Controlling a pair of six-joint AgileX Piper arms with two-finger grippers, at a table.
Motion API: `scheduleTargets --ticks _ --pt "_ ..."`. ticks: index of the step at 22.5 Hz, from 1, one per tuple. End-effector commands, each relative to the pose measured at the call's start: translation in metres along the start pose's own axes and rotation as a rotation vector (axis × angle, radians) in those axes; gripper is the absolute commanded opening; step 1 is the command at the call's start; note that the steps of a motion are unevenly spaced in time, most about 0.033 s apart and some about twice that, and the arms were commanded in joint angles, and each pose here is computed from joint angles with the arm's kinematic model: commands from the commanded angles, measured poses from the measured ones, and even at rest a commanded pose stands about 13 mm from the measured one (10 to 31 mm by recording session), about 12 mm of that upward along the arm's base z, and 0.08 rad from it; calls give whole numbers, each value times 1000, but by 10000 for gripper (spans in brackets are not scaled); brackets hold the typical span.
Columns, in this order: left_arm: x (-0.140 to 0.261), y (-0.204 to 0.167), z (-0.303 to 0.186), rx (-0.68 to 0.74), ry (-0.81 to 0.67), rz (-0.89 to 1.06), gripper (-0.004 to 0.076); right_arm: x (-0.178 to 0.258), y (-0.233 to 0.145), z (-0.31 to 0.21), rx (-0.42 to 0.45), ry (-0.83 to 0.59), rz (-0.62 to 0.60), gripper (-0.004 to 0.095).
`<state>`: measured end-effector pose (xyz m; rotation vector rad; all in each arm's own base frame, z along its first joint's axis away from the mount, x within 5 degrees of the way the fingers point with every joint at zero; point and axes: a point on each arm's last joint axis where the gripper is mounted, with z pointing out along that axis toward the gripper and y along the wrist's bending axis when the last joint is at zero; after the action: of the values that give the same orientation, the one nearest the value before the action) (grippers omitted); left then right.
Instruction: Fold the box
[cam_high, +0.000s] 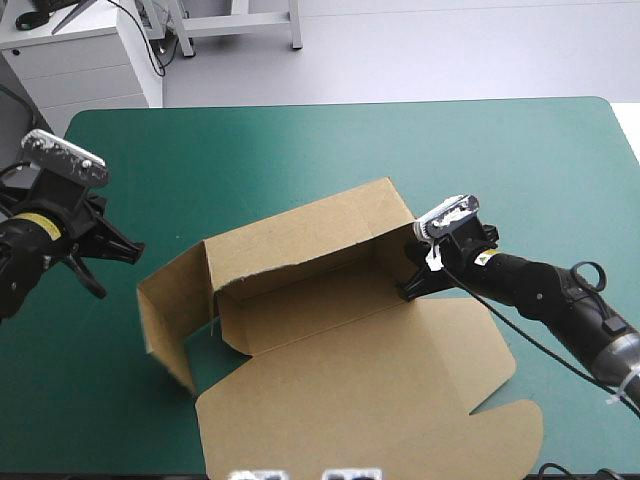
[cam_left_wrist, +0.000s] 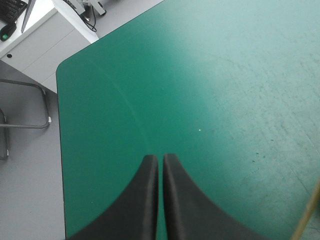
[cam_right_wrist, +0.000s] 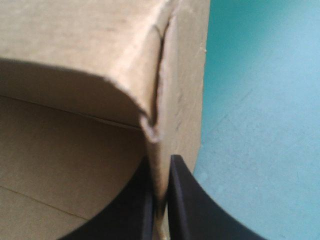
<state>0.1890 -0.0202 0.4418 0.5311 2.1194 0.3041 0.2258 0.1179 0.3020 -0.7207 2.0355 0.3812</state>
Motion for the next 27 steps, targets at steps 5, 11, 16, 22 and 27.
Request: scheduleTargets --ticks 5,11,16,22,27 --pt "18 -6 -11 -37 -138 -47 15 -41 -6 -39 84 112 68 -18" --pt "29 -6 -3 -77 -58 -152 15 -51 -16 -57 184 344 134 -18" --pt "30 -6 -3 -71 -49 -169 15 -48 -30 -13 218 425 198 -18" --pt "31 -6 -3 -69 -38 -169 12 -66 -56 30 249 432 234 -18" --pt "31 -7 -3 -66 -37 -169 12 -77 -65 56 251 432 233 -19"
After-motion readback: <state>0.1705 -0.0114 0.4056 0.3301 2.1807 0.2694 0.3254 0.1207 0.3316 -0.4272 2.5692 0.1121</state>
